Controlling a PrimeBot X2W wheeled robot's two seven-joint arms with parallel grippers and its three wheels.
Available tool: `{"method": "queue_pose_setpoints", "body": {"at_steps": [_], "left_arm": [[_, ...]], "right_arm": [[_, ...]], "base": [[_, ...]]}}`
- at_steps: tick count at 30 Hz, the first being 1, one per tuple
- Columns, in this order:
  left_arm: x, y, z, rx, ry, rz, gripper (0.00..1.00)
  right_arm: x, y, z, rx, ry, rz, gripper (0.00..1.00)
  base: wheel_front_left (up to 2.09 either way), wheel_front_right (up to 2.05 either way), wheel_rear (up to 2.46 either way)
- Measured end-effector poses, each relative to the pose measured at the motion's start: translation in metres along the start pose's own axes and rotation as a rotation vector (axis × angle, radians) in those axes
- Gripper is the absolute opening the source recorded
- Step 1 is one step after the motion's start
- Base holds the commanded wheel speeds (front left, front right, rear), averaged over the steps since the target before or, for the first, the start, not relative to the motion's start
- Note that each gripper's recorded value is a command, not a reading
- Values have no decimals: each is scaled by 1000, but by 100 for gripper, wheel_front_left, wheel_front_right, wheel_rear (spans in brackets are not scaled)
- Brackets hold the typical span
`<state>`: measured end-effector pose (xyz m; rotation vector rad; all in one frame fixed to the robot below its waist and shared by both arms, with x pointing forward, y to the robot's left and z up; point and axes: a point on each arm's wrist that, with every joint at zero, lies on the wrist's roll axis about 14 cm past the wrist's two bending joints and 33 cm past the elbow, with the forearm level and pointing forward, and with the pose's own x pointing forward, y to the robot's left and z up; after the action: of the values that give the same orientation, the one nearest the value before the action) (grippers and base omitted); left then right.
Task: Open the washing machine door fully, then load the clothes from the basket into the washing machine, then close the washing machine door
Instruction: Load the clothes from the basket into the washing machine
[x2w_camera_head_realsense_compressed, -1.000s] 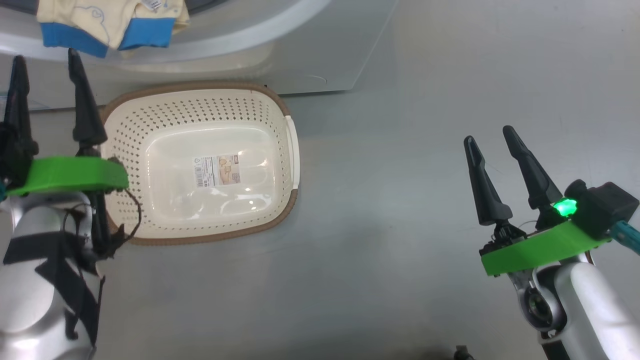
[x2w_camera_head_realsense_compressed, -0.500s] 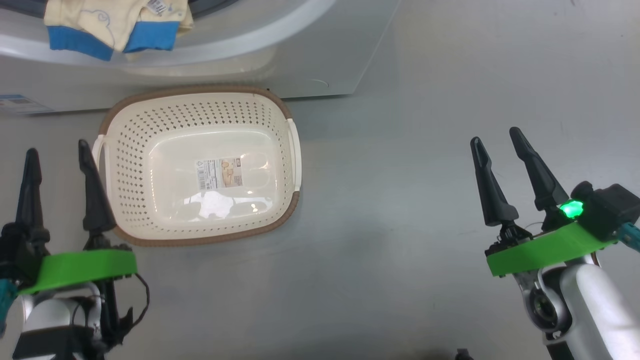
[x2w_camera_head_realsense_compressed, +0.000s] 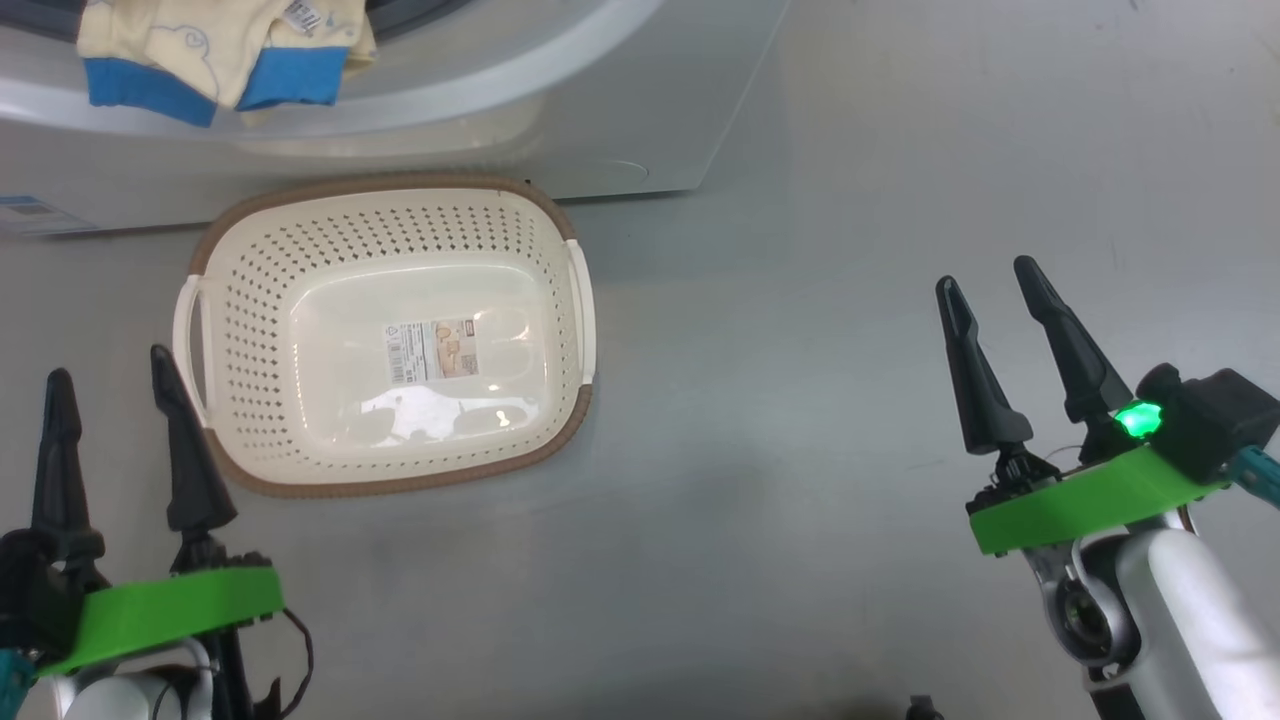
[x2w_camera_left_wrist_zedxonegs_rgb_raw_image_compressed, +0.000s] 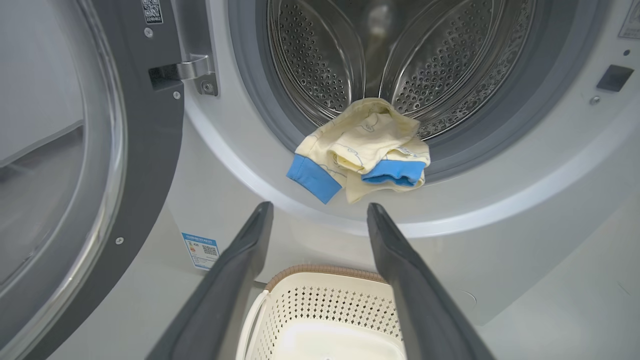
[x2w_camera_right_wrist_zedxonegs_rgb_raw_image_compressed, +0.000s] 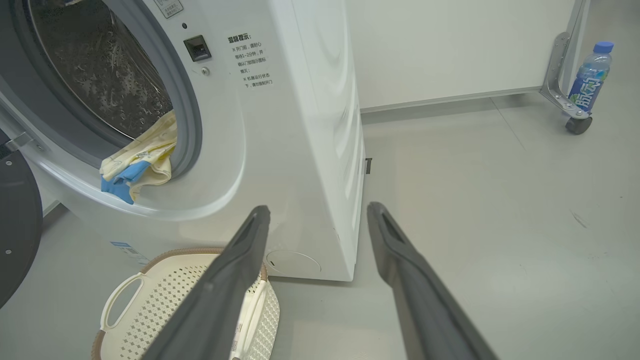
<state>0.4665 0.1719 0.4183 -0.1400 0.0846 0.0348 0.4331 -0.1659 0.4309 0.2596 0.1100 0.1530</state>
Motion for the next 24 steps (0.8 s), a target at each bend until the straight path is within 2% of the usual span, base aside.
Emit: {"method": "queue_pose_setpoints", "body": {"at_steps": [24], "left_arm": [[3,0,-7,-31,24,12,100]], "right_arm": [[0,0,-5,3,13,-1,100]], "base": [[0,0,0]]}}
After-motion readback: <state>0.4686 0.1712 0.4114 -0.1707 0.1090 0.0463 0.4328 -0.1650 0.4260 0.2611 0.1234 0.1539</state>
